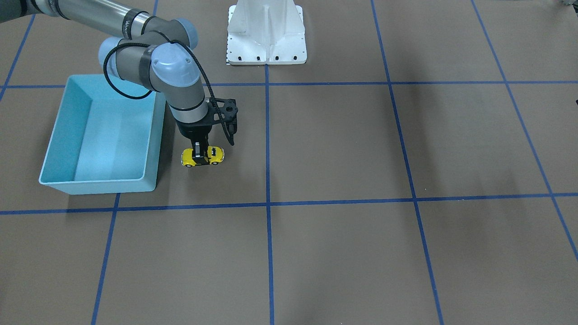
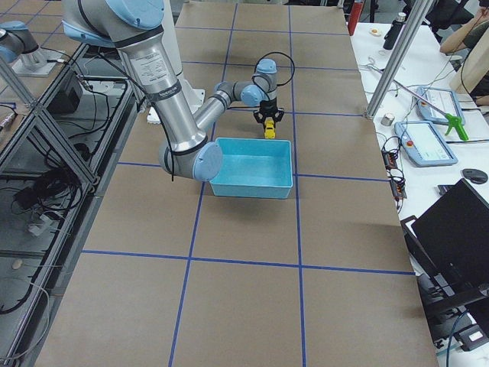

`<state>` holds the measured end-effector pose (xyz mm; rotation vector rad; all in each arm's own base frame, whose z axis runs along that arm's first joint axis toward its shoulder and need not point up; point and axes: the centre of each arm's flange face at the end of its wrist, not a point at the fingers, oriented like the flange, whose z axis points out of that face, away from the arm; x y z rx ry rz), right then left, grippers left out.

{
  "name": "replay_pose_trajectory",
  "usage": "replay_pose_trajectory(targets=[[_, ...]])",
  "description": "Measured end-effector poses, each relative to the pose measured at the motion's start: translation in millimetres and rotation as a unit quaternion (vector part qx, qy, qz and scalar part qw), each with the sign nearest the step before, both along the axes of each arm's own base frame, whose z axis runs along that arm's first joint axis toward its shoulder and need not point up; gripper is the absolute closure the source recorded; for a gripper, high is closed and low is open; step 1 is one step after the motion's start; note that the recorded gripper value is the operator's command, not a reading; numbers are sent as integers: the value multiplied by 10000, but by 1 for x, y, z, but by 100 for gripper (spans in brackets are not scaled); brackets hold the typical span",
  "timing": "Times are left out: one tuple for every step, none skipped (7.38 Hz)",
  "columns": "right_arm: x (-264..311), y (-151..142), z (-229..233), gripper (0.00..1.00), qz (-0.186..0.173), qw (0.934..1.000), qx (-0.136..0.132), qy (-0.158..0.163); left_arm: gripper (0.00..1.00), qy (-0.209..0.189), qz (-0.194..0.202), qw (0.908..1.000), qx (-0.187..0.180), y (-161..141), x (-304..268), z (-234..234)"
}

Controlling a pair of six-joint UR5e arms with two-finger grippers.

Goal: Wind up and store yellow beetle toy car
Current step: 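Lift the car and carry it over the blue bin with the right gripper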

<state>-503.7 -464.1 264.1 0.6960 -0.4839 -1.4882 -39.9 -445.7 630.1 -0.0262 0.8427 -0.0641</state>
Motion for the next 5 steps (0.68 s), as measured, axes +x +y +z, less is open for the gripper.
replay_pose_trajectory(targets=[[5,-5,-30,100,54,10000,-32,33,0,0,1,10000,0,0,0,0],[24,-14,-56,100,148,9998,-77,142,0,0,0,10000,4,0,0,0],[59,-24,-72,100,200,9993,-69,303,0,0,-1,10000,9,0,0,0],[98,-29,-75,100,137,9989,5,440,0,1,-2,10000,13,0,0,0],[136,-27,-62,100,15,9985,81,536,0,1,-2,10000,15,0,0,0]])
